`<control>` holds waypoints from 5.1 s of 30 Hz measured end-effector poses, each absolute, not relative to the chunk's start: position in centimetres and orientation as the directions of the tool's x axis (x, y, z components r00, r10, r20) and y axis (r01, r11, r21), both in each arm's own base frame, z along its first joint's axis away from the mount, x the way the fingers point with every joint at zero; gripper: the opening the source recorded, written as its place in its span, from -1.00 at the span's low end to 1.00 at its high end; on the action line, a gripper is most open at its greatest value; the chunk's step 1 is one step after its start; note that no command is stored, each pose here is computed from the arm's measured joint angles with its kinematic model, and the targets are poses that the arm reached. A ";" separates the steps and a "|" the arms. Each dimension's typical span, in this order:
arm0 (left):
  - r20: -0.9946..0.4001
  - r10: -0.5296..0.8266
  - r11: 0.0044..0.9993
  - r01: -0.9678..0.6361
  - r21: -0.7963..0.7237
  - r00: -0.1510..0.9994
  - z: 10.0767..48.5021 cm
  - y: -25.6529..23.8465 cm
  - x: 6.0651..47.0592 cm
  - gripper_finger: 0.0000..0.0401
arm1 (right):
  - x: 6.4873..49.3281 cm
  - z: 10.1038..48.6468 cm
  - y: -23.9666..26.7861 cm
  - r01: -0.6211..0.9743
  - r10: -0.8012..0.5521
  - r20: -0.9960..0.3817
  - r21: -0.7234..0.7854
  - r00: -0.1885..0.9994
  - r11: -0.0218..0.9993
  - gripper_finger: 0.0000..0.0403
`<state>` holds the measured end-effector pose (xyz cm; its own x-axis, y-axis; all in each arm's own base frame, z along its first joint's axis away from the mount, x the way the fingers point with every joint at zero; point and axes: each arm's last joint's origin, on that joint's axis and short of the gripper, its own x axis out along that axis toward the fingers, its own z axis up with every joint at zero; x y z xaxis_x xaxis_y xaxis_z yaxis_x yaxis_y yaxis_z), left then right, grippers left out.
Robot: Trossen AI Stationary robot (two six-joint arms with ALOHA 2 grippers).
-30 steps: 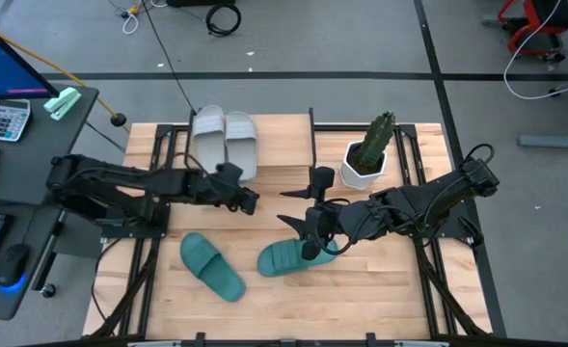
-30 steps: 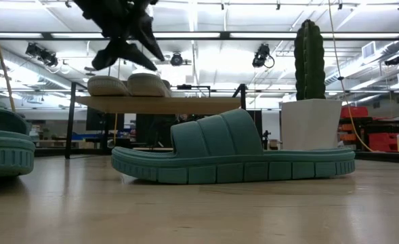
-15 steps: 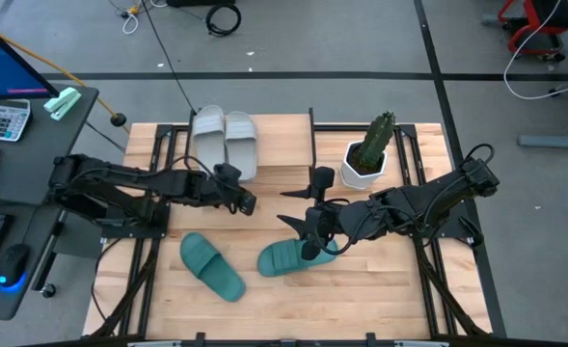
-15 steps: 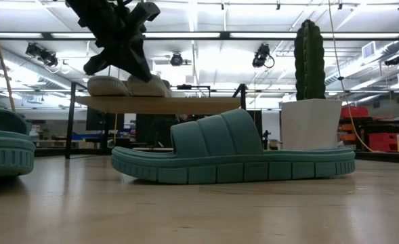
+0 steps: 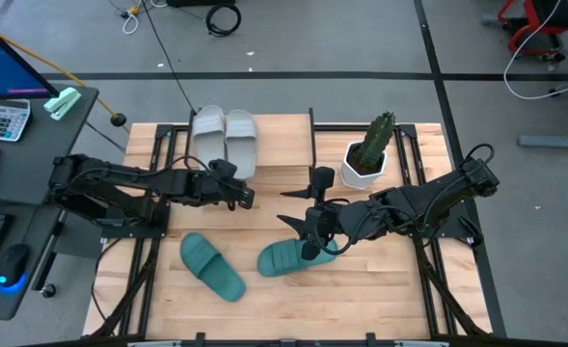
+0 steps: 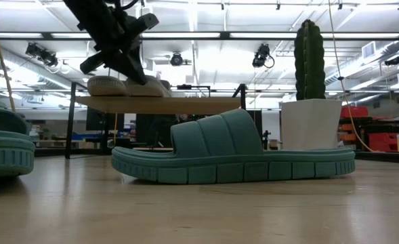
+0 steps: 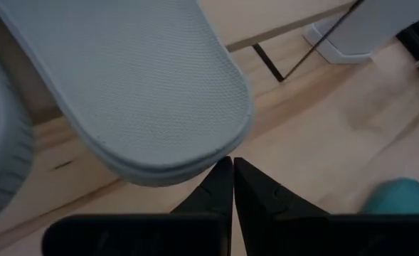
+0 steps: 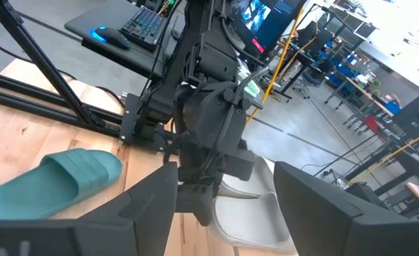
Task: Pick and place slides into the shelf
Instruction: Put the gray slipper on the shelf, then put the right green slipper on the shelf
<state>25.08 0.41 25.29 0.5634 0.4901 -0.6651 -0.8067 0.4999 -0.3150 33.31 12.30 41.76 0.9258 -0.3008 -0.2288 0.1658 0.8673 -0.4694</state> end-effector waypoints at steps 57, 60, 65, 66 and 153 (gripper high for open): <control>-0.598 0.528 0.543 -0.782 -0.308 0.602 27.4 -0.2 23.2 -0.90 | 33.0 41.0 12.5 0.116 -0.270 -0.303 -0.442 0.914 0.889 0.19; -0.595 0.460 0.575 -0.732 -0.366 0.659 28.4 -1.4 21.9 -0.92 | 32.6 40.4 13.0 0.084 -0.253 -0.352 -0.431 0.901 0.898 0.19; -0.608 0.331 0.621 -0.651 -0.436 0.722 29.3 -3.9 19.8 -0.98 | 31.3 38.9 13.6 0.037 -0.232 -0.499 -0.369 0.835 0.929 0.19; -0.611 0.298 0.633 -0.631 -0.449 0.734 29.4 -4.5 19.5 -0.98 | 31.1 38.6 13.7 0.034 -0.227 -0.530 -0.349 0.817 0.937 0.19; -0.677 0.042 0.701 -0.504 -0.504 0.735 28.6 -11.1 16.0 -0.96 | 36.5 15.9 14.5 0.581 0.048 -0.674 0.668 0.737 0.465 -0.04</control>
<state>16.04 -11.07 28.59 0.7350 0.0416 -0.6768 -0.5040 0.7012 -0.5042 36.53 14.47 15.93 0.7367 0.0485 -0.6744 0.5808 0.4653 0.6679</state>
